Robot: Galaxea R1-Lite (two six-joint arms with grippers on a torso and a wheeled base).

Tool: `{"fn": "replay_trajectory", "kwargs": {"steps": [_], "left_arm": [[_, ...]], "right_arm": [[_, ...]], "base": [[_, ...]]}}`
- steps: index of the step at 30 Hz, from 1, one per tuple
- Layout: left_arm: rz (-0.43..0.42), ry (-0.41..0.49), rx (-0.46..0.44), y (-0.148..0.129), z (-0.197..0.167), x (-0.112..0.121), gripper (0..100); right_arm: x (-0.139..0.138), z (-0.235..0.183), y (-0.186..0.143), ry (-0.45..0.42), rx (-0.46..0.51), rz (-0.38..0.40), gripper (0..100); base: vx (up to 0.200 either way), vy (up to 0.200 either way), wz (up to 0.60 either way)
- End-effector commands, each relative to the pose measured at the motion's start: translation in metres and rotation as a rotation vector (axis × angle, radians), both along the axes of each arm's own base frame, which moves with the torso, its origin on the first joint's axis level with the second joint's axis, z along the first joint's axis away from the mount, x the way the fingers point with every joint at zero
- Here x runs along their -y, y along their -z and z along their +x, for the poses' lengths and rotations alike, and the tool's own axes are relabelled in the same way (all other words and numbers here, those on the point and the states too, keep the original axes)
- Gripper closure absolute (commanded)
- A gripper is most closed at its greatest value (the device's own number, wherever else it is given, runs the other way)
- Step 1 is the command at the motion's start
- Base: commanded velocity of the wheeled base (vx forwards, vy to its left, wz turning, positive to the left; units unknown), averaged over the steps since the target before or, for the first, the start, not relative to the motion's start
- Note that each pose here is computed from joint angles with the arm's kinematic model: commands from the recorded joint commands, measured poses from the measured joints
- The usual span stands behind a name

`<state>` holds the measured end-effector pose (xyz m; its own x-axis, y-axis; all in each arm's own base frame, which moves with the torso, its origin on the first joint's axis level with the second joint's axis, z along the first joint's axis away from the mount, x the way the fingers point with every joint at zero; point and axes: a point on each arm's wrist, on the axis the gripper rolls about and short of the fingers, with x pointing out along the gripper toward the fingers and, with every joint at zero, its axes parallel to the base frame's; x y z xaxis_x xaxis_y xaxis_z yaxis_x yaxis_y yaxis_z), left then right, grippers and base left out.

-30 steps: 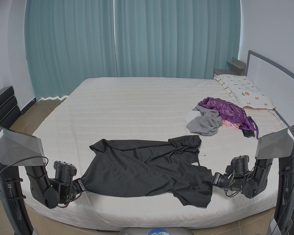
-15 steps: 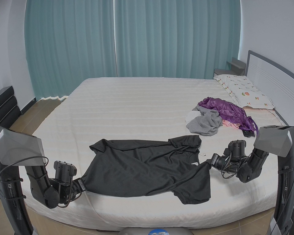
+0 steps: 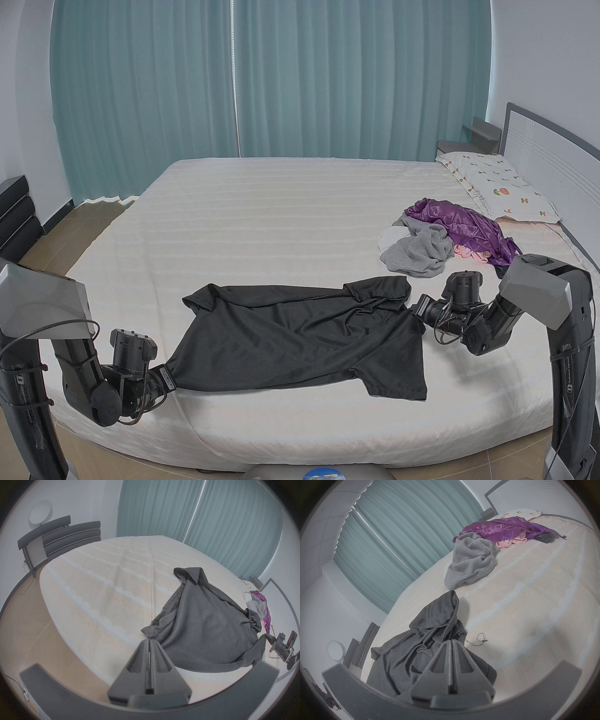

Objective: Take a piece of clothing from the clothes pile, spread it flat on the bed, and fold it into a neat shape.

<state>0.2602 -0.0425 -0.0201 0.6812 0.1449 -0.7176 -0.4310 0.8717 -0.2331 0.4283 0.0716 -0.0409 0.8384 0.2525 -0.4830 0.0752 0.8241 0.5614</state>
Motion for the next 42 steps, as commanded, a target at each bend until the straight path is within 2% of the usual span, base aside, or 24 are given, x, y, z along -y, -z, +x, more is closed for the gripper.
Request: {"fn": "replay_trajectory", "kwargs": {"steps": [1, 5, 9, 11, 12, 15, 18, 21, 24, 25, 26, 35, 42], "left_arm": [[0.001, 0.0, -0.003, 0.001, 0.0, 0.0, 100], [0.0, 0.001, -0.005, 0.001, 0.0, 0.0, 100], [0.002, 0.0, -0.008, 0.003, 0.0, 0.0, 100], [0.001, 0.001, -0.009, 0.003, 0.0, 0.0, 100], [0.002, 0.0, -0.012, 0.004, 0.0, 0.0, 100], [0.003, 0.0, -0.017, 0.005, -0.001, 0.0, 100], [0.003, 0.0, -0.017, 0.005, -0.001, 0.0, 100], [0.004, 0.002, -0.023, 0.007, -0.001, 0.001, 100], [0.005, 0.002, -0.024, 0.008, 0.0, 0.001, 100], [0.004, 0.003, -0.026, 0.009, 0.0, 0.001, 100], [0.004, 0.001, -0.026, 0.009, 0.0, 0.0, 100], [0.005, 0.002, -0.026, 0.008, -0.001, 0.001, 100], [0.005, 0.0, -0.024, 0.008, 0.0, 0.0, 100]], "right_arm": [[-0.006, 0.004, 0.019, -0.008, -0.023, -0.008, 0], [-0.005, 0.002, 0.015, -0.006, -0.013, -0.006, 0], [0.007, -0.014, -0.017, -0.001, 0.009, 0.003, 0], [0.008, -0.017, -0.02, 0.0, 0.011, 0.005, 0], [0.012, -0.031, -0.034, -0.026, 0.005, 0.01, 0], [0.016, -0.057, -0.041, -0.055, -0.042, 0.021, 0], [0.016, -0.08, -0.037, -0.08, -0.108, 0.013, 0], [0.013, -0.115, -0.025, -0.152, -0.202, -0.017, 0], [0.012, -0.123, -0.021, -0.165, -0.221, -0.018, 0], [0.008, -0.146, -0.013, -0.2, -0.257, -0.018, 0], [0.006, -0.153, -0.01, -0.212, -0.267, -0.022, 0], [-0.008, -0.168, 0.012, -0.257, -0.283, -0.032, 0], [-0.013, -0.167, 0.014, -0.244, -0.28, -0.064, 0]], "base": [[0.0, 0.0, 0.0], [0.0, 0.0, 0.0], [0.0, 0.0, 0.0], [0.0, 0.0, 0.0], [0.0, 0.0, 0.0], [0.0, 0.0, 0.0], [0.0, 0.0, 0.0], [0.0, 0.0, 0.0], [0.0, 0.0, 0.0], [0.0, 0.0, 0.0], [0.0, 0.0, 0.0], [0.0, 0.0, 0.0], [0.0, 0.0, 0.0]]}}
